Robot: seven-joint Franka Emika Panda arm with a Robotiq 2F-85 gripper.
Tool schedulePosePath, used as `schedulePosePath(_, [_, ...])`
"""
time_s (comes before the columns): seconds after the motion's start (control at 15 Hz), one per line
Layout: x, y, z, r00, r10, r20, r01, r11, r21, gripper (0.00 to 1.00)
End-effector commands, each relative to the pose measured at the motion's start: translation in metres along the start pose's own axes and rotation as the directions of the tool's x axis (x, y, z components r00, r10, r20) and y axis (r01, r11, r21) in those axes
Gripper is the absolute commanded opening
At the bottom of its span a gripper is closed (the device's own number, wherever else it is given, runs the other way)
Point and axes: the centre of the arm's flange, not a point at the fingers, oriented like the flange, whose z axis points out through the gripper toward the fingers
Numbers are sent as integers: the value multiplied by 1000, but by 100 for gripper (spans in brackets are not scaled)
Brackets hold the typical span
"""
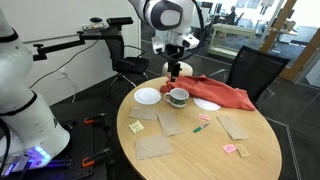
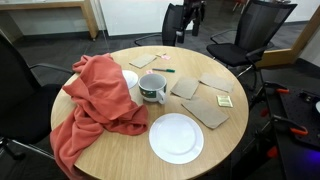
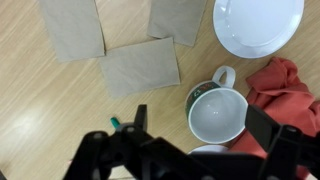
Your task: Move the mug to the right
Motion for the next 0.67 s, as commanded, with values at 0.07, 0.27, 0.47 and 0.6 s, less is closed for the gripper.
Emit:
schedulePosePath(0.07, [33, -22, 28, 1000, 25, 10, -25, 1000, -10, 100])
schedulePosePath(0.27, [45, -30, 47, 1000, 25, 6, -25, 1000, -16, 100])
schedulePosePath(0.47, [52, -37, 63, 999, 10, 39, -9, 1000, -13, 100])
schedulePosePath(0.6, [40, -29, 64, 999, 6, 33, -5, 1000, -7, 100])
